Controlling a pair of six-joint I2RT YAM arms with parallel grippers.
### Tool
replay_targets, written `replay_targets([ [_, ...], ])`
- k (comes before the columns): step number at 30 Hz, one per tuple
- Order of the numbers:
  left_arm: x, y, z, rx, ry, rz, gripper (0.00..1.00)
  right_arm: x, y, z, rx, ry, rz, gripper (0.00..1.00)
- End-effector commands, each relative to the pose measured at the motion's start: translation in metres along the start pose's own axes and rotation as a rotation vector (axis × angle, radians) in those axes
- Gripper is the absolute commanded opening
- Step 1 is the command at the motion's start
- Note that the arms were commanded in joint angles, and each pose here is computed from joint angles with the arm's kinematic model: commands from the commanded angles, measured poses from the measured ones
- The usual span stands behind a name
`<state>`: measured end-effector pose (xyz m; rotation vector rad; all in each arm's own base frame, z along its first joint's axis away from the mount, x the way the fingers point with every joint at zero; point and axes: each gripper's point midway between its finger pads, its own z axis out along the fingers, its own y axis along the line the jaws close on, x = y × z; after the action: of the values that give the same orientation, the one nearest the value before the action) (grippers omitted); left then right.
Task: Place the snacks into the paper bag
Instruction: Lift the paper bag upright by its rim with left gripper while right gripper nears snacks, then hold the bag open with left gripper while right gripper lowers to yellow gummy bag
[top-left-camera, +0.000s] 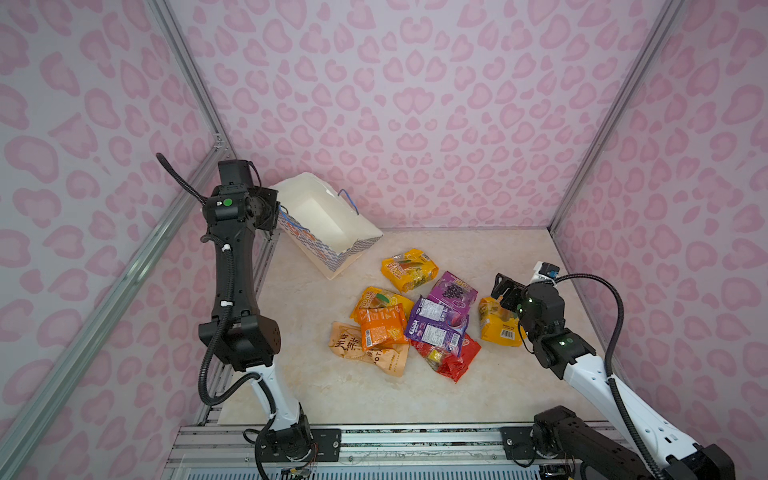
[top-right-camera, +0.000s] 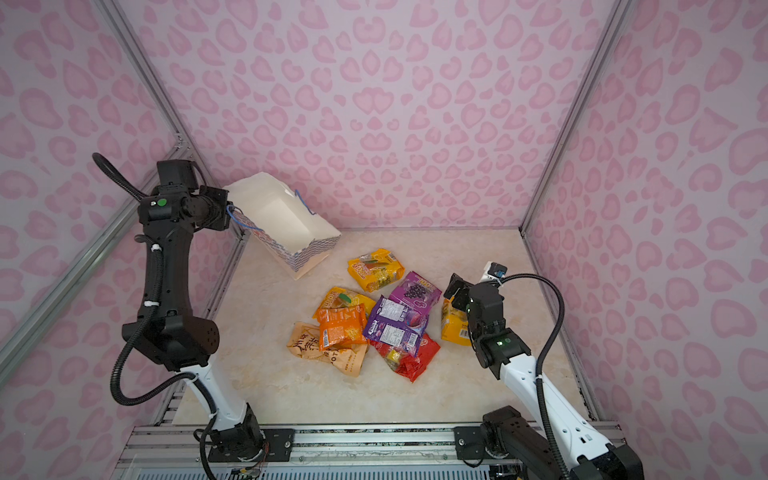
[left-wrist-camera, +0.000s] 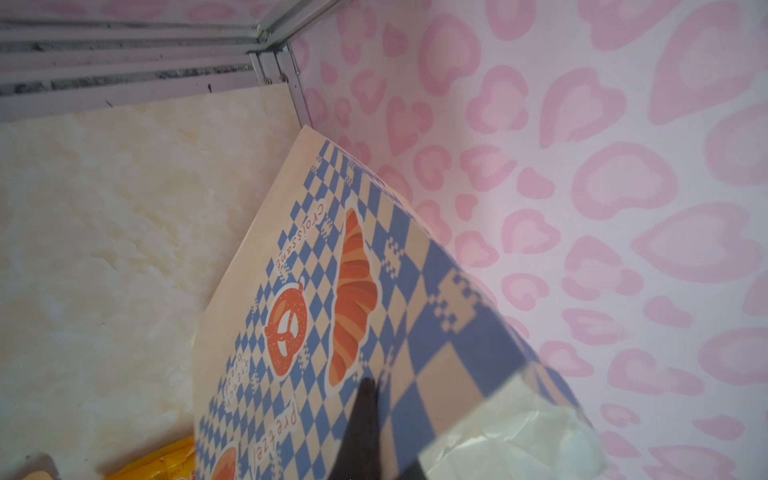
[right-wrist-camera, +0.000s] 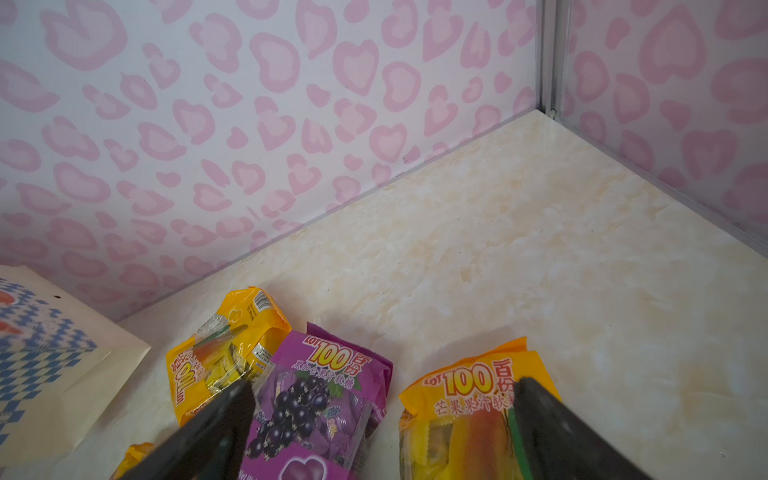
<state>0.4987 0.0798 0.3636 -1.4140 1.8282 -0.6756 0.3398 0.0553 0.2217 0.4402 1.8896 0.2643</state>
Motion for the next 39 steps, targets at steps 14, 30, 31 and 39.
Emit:
replay_targets([
  [14, 0.000, 0.056, -0.076, -0.017, 0.145, 0.415, 0.03, 0.050, 0.059, 0.022, -0.109, 0.230, -0.161, 1.00],
  [30, -0.030, 0.101, -0.029, -0.272, 0.117, 0.444, 0.58, 0.057, 0.061, 0.020, -0.120, 0.262, -0.170, 1.00],
  [31, -0.037, 0.097, -0.038, -0.279, 0.066, 0.442, 0.67, 0.058, 0.061, 0.020, -0.120, 0.260, -0.169, 1.00],
  [39, -0.034, 0.046, -0.158, -0.174, -0.291, 0.454, 0.98, 0.061, 0.066, 0.020, -0.135, 0.270, -0.171, 1.00],
])
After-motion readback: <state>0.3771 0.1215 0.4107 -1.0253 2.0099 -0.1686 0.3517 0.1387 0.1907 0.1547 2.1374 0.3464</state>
